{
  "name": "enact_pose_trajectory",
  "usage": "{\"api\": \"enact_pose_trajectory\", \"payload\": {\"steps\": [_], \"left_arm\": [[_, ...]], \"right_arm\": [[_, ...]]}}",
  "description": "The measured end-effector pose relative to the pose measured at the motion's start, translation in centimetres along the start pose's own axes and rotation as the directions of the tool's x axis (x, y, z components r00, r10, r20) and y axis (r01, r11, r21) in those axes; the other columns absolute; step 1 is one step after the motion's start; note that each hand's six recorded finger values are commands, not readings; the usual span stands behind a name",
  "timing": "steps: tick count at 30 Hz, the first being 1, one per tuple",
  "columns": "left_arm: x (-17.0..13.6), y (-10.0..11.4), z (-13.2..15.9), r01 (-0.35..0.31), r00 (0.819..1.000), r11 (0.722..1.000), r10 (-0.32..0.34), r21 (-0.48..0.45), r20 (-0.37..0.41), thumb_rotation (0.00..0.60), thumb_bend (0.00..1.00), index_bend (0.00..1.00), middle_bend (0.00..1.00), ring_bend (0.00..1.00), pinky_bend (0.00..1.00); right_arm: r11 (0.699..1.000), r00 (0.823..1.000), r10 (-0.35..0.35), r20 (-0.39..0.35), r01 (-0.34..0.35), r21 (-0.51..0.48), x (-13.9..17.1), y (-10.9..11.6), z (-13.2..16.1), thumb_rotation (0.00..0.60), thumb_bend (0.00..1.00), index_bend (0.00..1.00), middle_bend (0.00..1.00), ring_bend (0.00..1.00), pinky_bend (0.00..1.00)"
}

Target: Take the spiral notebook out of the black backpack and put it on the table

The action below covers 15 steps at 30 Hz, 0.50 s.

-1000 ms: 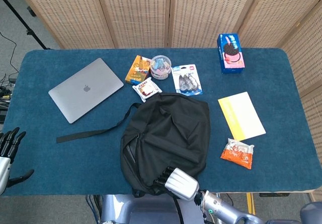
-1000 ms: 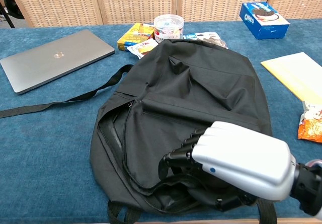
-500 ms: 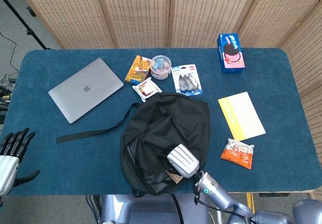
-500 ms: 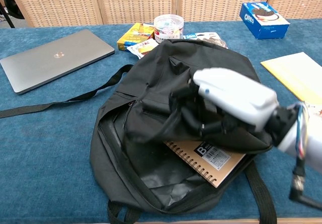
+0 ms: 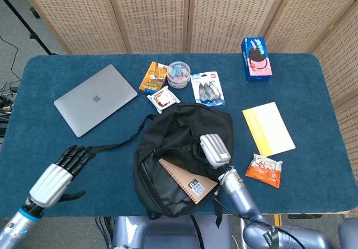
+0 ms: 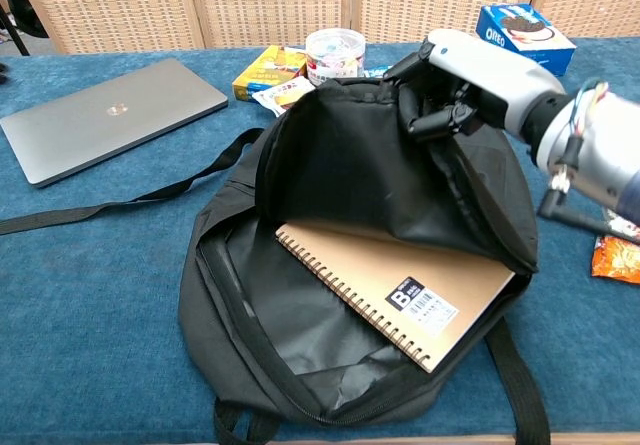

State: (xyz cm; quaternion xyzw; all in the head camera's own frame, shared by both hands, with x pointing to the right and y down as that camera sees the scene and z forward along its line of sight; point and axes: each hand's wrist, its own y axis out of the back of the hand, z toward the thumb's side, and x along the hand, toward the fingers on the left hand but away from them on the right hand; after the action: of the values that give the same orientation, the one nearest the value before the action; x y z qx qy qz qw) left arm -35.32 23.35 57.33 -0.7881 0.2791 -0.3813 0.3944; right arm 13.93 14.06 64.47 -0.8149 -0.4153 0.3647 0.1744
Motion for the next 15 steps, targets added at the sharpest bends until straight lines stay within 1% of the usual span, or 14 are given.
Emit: {"api": "enact_pose_trajectory", "payload": {"steps": [2, 4, 7, 10, 11, 13, 15], "left_arm": [[1.2, -0.9, 1.0, 0.011, 0.998, 1.0, -0.009, -0.023, 0.059, 0.6, 0.0, 0.22, 0.0, 0.03, 0.09], [2.1, -1.6, 1.8, 0.024, 0.995, 0.999, -0.02, -0.041, 0.101, 0.6, 0.0, 0.25, 0.0, 0.04, 0.09], [3.3, -2.6, 3.1, 0.047, 0.987, 0.997, -0.037, -0.058, 0.154, 0.6, 0.01, 0.27, 0.01, 0.05, 0.09], [4.5, -3.6, 4.2, 0.073, 0.98, 0.995, -0.059, -0.069, 0.192, 0.6, 0.02, 0.3, 0.03, 0.06, 0.09], [5.1, -4.1, 4.7, 0.085, 0.976, 0.994, -0.068, -0.073, 0.209, 0.6, 0.02, 0.31, 0.03, 0.07, 0.09], [6.0, -4.9, 5.6, 0.102, 0.969, 0.992, -0.081, -0.079, 0.235, 0.6, 0.03, 0.32, 0.04, 0.07, 0.09], [7.1, -5.8, 6.6, 0.12, 0.96, 0.989, -0.093, -0.086, 0.262, 0.6, 0.04, 0.32, 0.04, 0.07, 0.09]], "right_arm": [[0.999, 0.999, 0.011, 0.053, -0.009, -0.035, -0.4, 0.6, -0.1, 0.6, 0.72, 0.66, 0.67, 0.58, 0.56], [0.997, 0.995, 0.029, 0.096, -0.022, -0.07, -0.7, 1.1, 0.0, 0.6, 0.72, 0.66, 0.67, 0.58, 0.56], [0.993, 0.99, 0.062, 0.124, -0.048, -0.108, -0.9, 1.7, 0.8, 0.6, 0.72, 0.66, 0.68, 0.58, 0.56], [0.991, 0.989, 0.1, 0.109, -0.089, -0.105, -1.0, 2.2, 1.7, 0.6, 0.72, 0.66, 0.68, 0.58, 0.56], [0.989, 0.988, 0.124, 0.091, -0.116, -0.09, -1.1, 2.2, 2.0, 0.6, 0.72, 0.66, 0.68, 0.58, 0.56], [0.986, 0.986, 0.154, 0.069, -0.148, -0.078, -1.2, 2.1, 2.4, 0.6, 0.72, 0.66, 0.68, 0.58, 0.56], [0.979, 0.98, 0.197, 0.039, -0.194, -0.064, -1.3, 1.8, 2.9, 0.6, 0.72, 0.66, 0.68, 0.58, 0.56]]}}
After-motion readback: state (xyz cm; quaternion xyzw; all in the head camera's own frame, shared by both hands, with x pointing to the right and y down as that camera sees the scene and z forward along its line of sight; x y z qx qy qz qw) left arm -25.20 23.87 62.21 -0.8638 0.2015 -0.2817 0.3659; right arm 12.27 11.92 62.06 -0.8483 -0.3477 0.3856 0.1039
